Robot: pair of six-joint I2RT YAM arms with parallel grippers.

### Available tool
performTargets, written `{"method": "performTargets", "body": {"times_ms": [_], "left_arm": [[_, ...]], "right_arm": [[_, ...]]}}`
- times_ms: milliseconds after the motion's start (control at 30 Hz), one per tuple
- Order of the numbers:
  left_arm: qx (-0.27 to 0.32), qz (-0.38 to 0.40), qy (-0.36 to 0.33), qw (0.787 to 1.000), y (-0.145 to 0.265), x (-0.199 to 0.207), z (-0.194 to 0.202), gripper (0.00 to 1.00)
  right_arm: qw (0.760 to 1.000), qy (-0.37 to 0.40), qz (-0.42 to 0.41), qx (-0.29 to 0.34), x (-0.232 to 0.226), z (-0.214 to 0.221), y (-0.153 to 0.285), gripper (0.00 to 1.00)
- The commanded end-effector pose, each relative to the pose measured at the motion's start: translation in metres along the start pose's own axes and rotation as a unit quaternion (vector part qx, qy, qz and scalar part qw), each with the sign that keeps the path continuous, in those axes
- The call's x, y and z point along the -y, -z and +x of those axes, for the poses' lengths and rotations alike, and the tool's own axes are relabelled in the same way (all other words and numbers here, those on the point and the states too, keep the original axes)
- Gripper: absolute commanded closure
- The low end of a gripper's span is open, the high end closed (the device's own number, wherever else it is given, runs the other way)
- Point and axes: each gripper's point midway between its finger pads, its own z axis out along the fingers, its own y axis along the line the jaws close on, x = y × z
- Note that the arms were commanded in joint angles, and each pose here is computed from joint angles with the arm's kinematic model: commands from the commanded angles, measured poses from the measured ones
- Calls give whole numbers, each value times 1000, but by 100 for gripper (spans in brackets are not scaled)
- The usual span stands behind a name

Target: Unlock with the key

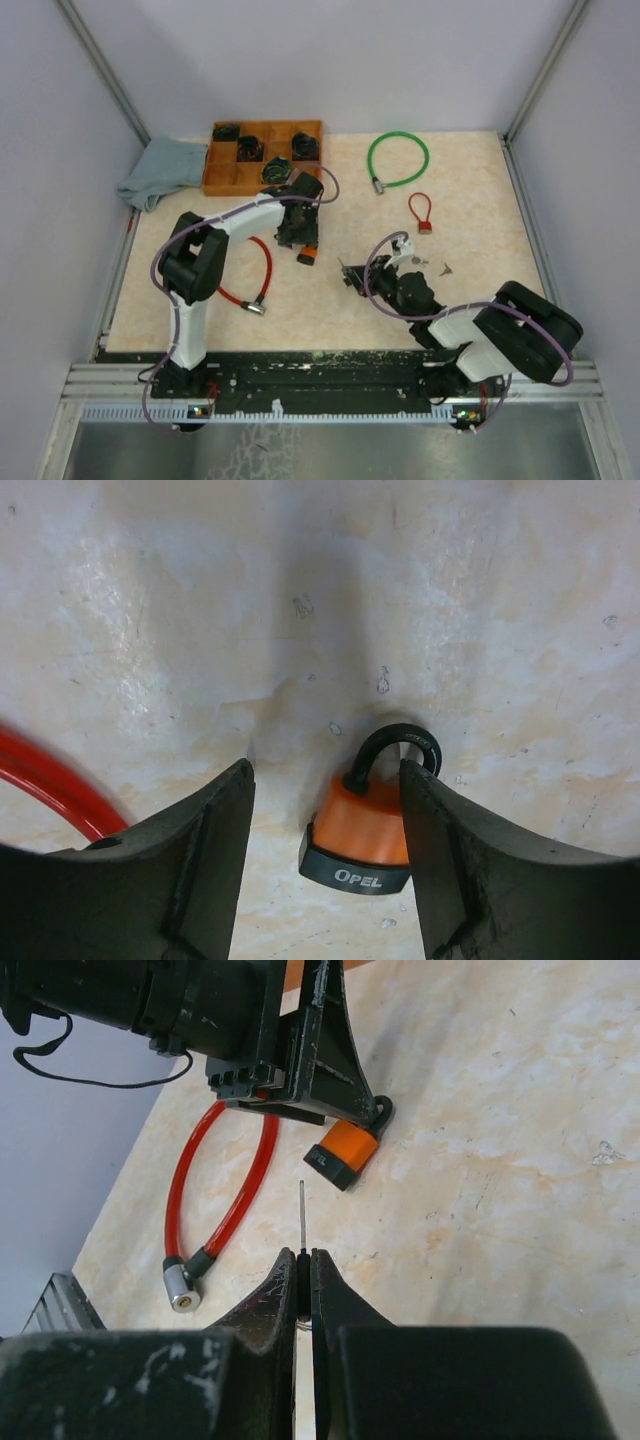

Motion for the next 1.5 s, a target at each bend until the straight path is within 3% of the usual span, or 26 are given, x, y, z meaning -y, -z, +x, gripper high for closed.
{"method": "performTargets", "body": {"times_ms": [0, 367, 800, 1033, 1467], "left_arm": [[-38, 0, -25, 999, 7, 5, 20, 35], [-74, 36, -33, 996, 11, 36, 69, 41], [-88, 140, -1, 986, 48, 52, 98, 37], [-94, 184, -15, 978, 65, 68, 113, 33], [-58, 114, 3, 992, 65, 45, 103, 23]], "right_arm": [[1000, 14, -2, 25, -4, -16, 1, 100], [1000, 17, 7, 24, -1, -18, 6, 100], [999, 31, 37, 25, 8, -23, 16, 100], [997, 38, 54, 28, 14, -26, 23, 100], [996, 56, 71, 8, 21, -22, 33, 100]]}}
